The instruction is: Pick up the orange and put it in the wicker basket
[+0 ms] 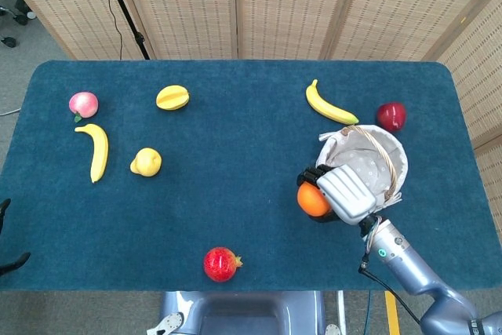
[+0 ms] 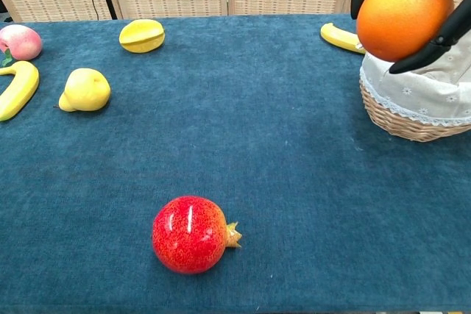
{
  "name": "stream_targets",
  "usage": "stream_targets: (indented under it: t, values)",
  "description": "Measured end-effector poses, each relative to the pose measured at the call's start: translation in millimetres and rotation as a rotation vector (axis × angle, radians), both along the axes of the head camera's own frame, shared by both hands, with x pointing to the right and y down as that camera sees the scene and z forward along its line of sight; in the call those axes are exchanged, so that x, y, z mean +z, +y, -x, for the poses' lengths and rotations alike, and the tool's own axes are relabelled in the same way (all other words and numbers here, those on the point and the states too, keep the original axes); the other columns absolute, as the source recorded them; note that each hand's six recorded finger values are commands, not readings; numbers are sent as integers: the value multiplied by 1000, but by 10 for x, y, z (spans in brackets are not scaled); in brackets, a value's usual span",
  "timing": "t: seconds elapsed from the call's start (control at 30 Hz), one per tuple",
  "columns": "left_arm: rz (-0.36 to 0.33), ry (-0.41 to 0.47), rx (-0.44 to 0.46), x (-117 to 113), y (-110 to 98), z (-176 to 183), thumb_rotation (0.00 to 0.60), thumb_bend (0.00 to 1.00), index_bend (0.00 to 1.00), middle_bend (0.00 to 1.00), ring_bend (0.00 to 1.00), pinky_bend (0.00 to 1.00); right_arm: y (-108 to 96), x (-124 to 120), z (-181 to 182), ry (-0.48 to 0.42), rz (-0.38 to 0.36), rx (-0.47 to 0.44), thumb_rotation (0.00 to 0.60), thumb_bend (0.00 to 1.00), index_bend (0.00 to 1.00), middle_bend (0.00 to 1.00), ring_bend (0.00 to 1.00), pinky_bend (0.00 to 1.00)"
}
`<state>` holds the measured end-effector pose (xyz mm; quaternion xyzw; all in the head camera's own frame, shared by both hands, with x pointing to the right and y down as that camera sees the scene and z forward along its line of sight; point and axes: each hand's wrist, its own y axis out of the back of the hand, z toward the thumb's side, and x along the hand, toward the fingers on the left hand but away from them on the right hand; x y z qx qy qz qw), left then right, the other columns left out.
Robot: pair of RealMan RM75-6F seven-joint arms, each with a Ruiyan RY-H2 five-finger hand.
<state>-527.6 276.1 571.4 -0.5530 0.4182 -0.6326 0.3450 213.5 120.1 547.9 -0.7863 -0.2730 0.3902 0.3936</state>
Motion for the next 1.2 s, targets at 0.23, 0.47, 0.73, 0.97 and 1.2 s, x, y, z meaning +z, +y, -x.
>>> stream_targets:
  t: [0.23, 0.47, 0.73, 0.97, 1.2]
  values:
    - [1, 4, -4, -1, -3, 6, 600, 0, 0, 0, 0, 0, -7, -31, -130, 19, -7, 19, 600, 271, 761, 583, 640, 682]
    - [4, 6, -2, 7, -1, -4, 600, 0, 0, 0, 0, 0, -51, -53, -327, 49, -17, 54, 600, 271, 761, 583, 640, 683]
    - [6, 7, -4, 16, -4, -3, 600, 0, 0, 0, 0, 0, -152, -35, -613, 114, -54, 112, 600, 271, 761, 583, 640, 683]
    - [8, 8, -1, 22, -2, -15, 600, 0, 0, 0, 0, 0, -227, 5, -861, 179, -83, 179, 600, 272, 761, 583, 640, 683]
    - [7, 9, 0, 19, -2, -20, 600, 0, 0, 0, 0, 0, -261, 22, -975, 194, -85, 214, 600, 270, 720, 544, 604, 644]
